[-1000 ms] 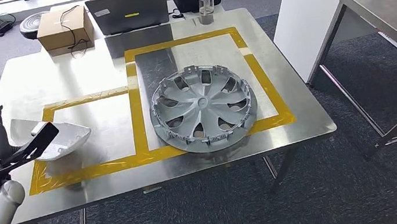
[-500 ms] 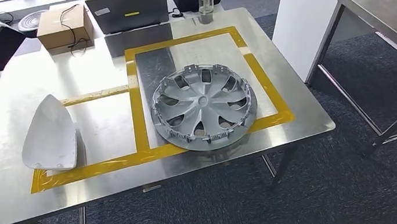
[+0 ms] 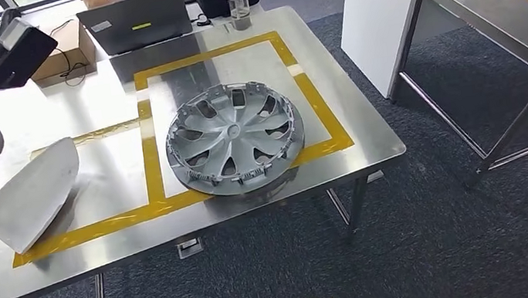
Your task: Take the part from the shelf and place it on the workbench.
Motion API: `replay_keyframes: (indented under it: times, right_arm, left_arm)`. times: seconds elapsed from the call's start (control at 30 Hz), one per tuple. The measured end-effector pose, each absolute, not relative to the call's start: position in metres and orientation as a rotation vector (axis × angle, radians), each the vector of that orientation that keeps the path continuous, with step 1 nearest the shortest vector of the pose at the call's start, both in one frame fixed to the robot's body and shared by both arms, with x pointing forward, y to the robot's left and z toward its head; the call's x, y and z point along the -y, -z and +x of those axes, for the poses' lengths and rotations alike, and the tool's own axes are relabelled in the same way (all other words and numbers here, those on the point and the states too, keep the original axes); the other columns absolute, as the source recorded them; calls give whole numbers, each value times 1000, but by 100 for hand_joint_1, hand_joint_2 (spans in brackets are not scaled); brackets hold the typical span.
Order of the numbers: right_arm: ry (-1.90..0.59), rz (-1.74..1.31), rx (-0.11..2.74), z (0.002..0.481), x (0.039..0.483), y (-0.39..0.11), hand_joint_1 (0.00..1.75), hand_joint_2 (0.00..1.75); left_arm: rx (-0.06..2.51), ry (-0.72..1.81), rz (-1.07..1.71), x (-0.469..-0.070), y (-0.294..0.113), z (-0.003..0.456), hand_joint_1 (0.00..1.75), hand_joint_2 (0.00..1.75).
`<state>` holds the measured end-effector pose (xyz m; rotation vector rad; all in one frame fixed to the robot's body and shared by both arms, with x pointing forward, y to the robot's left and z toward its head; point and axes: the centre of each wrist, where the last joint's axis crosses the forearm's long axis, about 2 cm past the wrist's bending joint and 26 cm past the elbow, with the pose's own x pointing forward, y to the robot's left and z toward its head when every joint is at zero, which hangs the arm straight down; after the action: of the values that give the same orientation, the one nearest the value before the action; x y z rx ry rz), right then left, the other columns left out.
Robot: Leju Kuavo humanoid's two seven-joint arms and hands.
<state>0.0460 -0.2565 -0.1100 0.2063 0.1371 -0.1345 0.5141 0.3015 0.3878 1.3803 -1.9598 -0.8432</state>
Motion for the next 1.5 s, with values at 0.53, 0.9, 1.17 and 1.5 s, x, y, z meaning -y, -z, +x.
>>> replay_keyframes:
  times: [0.53, 0.9, 1.17, 1.5]
  right_arm:
    - [133, 211, -155, 40, 254, 111, 0, 0]
    - [184, 218, -151, 43, 255, 110, 0, 0]
    - [207, 217, -148, 45, 254, 110, 0, 0]
    - [232, 204, -160, 41, 253, 110, 0, 0]
  left_arm:
    - [1896, 862, 1420, -323, -384, 513, 0, 0]
    - [1800, 820, 1470, -362, -381, 510, 0, 0]
    - [1782, 799, 1501, -381, -377, 507, 0, 0]
    - [1768, 767, 1467, -395, -333, 498, 0, 0]
